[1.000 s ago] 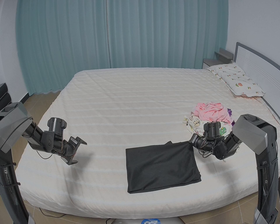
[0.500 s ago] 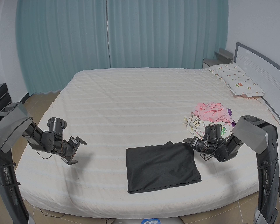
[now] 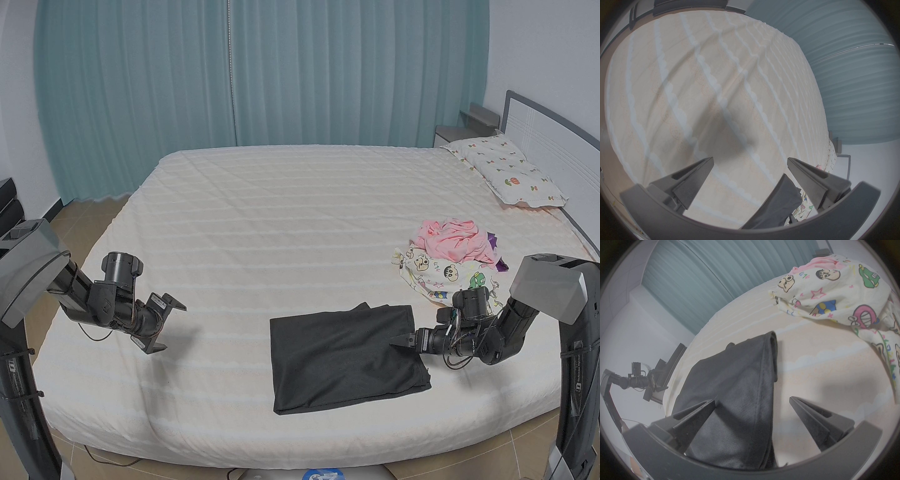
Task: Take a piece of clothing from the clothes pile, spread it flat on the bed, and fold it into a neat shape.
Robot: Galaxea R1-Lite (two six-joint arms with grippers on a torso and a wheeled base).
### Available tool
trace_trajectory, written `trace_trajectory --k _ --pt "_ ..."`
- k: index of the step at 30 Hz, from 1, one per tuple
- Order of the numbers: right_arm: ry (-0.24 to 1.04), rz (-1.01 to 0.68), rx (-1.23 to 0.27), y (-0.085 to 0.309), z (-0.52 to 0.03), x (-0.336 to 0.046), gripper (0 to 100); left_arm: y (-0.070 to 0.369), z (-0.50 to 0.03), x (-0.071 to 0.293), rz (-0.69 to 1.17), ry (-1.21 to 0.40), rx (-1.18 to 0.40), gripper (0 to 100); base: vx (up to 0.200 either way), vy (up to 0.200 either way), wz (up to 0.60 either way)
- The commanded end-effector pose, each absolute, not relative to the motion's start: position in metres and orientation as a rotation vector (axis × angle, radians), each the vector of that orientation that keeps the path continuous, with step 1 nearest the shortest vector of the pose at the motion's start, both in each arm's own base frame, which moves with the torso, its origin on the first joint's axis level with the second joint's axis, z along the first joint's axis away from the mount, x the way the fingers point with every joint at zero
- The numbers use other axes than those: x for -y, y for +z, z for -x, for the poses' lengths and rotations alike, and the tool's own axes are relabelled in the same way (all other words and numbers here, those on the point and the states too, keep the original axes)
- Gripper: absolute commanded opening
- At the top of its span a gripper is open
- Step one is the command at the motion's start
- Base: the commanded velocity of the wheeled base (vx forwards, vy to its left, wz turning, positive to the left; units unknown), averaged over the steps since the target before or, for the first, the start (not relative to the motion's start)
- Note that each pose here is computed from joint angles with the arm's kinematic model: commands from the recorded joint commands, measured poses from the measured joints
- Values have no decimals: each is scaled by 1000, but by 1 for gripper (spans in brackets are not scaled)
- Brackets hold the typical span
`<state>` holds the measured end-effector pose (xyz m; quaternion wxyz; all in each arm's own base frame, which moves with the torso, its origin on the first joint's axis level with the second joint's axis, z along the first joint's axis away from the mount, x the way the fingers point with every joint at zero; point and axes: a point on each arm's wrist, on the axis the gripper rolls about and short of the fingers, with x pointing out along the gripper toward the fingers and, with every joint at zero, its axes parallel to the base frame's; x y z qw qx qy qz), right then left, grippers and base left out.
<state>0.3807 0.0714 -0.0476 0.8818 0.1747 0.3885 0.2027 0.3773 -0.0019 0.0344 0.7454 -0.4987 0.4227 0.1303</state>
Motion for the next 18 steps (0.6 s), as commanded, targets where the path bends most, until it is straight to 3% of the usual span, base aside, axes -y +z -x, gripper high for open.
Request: trace_trajectory --k 1,15,16,18 --pt "473 -354 -843 -60 -379 -82 100 34 -377 2 1089 285 -929 100 0 0 0" --pt "607 -366 -832 -61 -385 -117 100 34 -377 3 1087 284 -930 100 0 0 0" --pt "605 -372 -836 -62 -385 -118 0 34 -377 3 1088 285 -929 100 0 0 0" --pt "602 -377 -836 -62 -385 -117 0 34 -377 3 1087 284 -930 100 0 0 0"
